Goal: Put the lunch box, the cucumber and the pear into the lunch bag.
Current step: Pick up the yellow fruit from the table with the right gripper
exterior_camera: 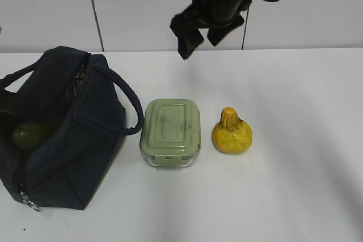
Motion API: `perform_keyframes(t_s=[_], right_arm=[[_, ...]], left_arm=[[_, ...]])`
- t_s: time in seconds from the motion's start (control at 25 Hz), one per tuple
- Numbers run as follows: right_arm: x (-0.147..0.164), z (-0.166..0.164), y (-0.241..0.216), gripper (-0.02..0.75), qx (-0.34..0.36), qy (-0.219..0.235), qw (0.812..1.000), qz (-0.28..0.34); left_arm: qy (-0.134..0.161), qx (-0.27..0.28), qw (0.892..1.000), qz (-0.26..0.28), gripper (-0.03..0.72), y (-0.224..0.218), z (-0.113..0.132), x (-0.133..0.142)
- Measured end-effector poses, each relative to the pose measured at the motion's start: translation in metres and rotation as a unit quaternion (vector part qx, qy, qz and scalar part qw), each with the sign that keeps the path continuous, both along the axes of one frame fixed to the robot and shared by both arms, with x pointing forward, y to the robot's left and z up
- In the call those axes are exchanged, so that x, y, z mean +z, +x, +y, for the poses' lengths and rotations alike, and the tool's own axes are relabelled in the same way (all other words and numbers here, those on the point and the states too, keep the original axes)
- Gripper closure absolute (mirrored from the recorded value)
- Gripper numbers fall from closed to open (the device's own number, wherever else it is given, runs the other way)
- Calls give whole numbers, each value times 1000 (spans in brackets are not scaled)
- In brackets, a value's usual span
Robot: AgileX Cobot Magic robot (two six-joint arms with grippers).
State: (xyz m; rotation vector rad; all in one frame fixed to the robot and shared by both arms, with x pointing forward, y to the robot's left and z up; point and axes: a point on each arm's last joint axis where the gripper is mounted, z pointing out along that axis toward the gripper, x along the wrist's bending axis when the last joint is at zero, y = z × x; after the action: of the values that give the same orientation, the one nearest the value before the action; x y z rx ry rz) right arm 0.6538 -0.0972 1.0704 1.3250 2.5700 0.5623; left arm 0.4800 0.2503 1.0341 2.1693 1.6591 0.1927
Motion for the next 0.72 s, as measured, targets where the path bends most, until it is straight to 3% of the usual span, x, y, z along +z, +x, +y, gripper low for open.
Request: perform_keyframes(t_s=[0.36,0.72], right_arm=[[-57,-16,-15,142,-23,-82,991,99],[-71,-20,-19,190,-31,-105,987,115]], left_arm=[[1,0,1000,1,707,0,0,0],[1,-2,1000,1,707,0,0,0]])
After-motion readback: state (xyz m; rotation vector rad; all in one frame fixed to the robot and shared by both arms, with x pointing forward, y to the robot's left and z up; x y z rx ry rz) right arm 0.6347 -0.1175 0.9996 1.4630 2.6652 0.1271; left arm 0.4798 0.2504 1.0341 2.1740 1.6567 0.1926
